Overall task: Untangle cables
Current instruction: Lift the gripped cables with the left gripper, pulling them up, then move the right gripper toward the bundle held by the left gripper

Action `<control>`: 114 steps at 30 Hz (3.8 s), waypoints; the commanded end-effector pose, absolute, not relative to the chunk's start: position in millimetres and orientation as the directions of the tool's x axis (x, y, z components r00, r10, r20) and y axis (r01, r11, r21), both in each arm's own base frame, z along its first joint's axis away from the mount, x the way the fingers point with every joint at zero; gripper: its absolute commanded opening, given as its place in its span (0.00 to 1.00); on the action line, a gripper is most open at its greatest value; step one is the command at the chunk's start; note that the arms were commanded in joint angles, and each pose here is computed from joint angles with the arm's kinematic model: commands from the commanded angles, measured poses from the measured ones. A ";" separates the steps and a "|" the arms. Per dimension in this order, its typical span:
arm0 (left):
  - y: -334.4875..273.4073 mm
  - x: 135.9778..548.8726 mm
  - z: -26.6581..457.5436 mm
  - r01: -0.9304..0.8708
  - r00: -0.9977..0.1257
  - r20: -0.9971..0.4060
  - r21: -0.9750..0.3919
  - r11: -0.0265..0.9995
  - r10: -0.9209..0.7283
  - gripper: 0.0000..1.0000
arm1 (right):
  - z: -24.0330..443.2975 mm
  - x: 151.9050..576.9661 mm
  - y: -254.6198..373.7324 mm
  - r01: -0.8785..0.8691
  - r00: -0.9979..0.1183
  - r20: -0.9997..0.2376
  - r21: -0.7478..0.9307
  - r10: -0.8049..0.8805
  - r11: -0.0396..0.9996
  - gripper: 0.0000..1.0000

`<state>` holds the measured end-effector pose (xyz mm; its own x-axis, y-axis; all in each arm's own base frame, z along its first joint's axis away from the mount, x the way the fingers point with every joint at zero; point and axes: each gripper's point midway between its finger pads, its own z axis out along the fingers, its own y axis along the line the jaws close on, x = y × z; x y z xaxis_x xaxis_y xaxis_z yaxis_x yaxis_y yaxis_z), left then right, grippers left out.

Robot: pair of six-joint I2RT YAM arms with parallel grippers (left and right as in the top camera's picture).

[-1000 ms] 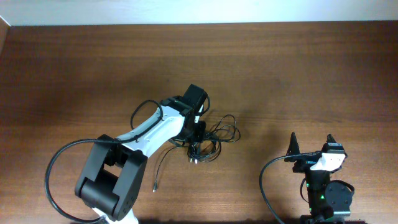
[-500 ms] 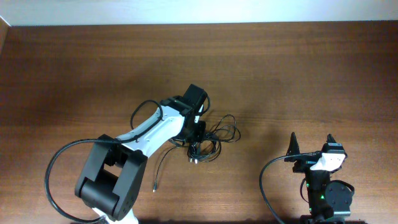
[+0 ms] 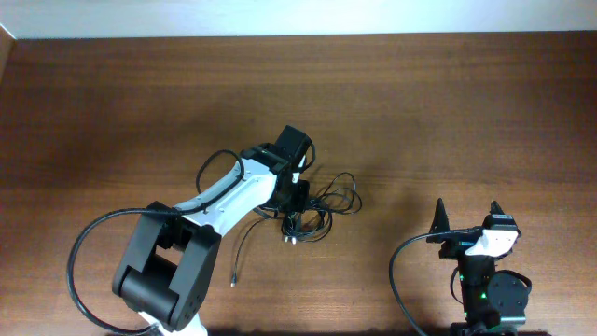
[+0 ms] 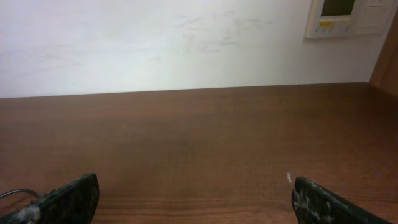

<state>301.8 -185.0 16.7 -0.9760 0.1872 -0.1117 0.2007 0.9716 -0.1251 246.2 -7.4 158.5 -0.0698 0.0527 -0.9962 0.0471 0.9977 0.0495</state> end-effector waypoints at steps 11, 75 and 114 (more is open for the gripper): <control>-183.5 299.0 10.8 0.198 -0.977 -0.098 -0.118 0.973 0.187 0.09 | 155.3 246.2 -6.6 0.046 -0.078 -0.995 0.057 0.060 0.997 0.98; -228.1 342.3 81.7 0.561 -0.822 -0.378 -0.665 0.493 0.427 0.00 | 277.8 214.5 71.7 -0.371 -0.266 -0.955 0.229 0.133 0.900 0.98; -157.4 331.3 18.9 0.268 -0.960 -0.026 -0.371 0.889 0.279 0.02 | 63.0 337.7 265.4 0.110 -0.964 -0.083 0.742 0.253 0.661 0.46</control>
<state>335.7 -159.0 25.6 -0.9556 0.2897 -0.0530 0.2881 0.8819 -0.3733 329.8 261.6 72.3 -0.9748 0.2068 -0.0840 0.0712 0.6448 0.7611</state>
